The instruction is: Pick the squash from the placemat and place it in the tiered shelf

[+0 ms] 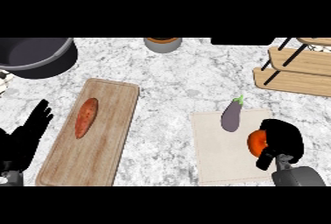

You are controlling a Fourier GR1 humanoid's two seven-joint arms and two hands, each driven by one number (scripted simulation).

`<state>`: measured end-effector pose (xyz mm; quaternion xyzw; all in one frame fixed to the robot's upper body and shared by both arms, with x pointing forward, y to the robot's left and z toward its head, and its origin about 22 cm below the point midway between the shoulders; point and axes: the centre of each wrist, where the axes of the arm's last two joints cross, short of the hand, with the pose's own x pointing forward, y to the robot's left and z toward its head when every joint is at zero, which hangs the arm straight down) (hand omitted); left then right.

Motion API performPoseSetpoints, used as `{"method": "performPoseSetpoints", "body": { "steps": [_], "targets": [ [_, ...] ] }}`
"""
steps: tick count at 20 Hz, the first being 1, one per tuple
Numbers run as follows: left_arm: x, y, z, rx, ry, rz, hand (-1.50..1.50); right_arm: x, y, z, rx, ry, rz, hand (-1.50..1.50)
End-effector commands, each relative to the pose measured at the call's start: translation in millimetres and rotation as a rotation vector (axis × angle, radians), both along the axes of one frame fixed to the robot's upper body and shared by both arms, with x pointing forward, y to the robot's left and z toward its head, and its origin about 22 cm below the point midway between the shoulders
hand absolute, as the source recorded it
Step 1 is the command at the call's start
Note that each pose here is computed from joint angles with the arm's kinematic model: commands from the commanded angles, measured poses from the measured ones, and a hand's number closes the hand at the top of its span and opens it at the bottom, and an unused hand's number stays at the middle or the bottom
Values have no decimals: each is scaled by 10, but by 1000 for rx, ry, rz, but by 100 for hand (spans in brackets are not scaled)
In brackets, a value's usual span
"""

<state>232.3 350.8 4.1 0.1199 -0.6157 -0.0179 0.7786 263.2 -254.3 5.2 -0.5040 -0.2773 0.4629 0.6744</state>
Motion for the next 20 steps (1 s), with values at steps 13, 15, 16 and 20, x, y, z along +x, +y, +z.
{"method": "performPoseSetpoints", "body": {
  "steps": [13,15,16,20],
  "targets": [
    [-47,17,-56,-6,2,-6,0,59,-820,798,218,-292,581,150],
    [-11,76,-36,1,3,20,0,-16,-1029,1121,246,-317,625,150],
    [-111,-36,-6,-5,12,3,0,9,-1091,1180,274,-350,601,150],
    [24,11,64,3,-1,-12,0,-109,-1513,1377,354,-421,545,150]
  ]
}}
